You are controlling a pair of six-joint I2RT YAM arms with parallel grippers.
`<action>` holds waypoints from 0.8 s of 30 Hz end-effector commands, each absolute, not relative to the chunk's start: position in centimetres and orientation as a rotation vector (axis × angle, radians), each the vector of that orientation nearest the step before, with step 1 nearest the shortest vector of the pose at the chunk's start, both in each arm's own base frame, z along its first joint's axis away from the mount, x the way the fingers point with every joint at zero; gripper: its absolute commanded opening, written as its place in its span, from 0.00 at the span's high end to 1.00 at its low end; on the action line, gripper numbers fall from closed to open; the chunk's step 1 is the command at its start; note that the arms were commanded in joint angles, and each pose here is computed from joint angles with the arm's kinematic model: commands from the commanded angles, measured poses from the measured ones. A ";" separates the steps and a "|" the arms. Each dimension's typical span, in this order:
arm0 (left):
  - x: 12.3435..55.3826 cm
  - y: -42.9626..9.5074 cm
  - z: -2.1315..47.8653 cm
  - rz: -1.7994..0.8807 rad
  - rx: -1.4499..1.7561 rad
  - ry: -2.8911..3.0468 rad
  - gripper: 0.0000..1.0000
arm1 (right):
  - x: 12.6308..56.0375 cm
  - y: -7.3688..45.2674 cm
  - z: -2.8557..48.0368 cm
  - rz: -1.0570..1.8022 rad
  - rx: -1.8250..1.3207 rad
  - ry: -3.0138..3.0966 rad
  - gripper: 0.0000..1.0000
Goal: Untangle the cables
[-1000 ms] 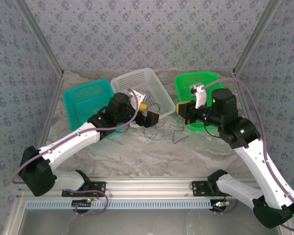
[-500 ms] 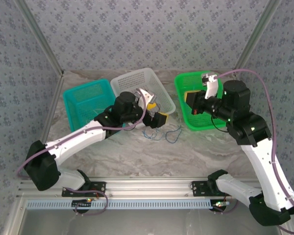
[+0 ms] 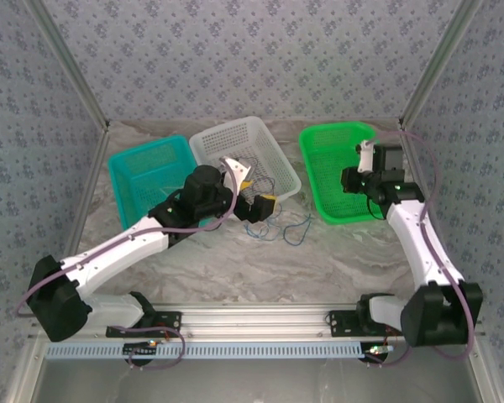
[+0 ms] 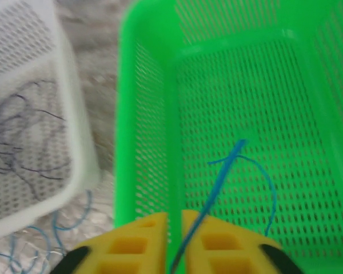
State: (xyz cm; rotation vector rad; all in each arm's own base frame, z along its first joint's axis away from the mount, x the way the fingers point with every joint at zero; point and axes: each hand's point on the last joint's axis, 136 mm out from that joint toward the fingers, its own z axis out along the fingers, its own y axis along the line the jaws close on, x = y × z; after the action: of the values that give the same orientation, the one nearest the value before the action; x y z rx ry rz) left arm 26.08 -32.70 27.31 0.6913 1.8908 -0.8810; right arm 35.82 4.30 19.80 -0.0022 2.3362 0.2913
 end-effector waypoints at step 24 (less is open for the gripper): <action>27.8 -30.5 26.5 -0.739 0.575 1.938 0.01 | 23.9 13.8 12.4 0.432 0.224 2.518 0.31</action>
State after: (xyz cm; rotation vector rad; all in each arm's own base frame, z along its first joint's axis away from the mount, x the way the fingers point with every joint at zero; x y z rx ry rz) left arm 27.50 -30.75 25.56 0.6045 1.9562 -0.7419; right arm 23.89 14.75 14.31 -0.0270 2.5217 0.4848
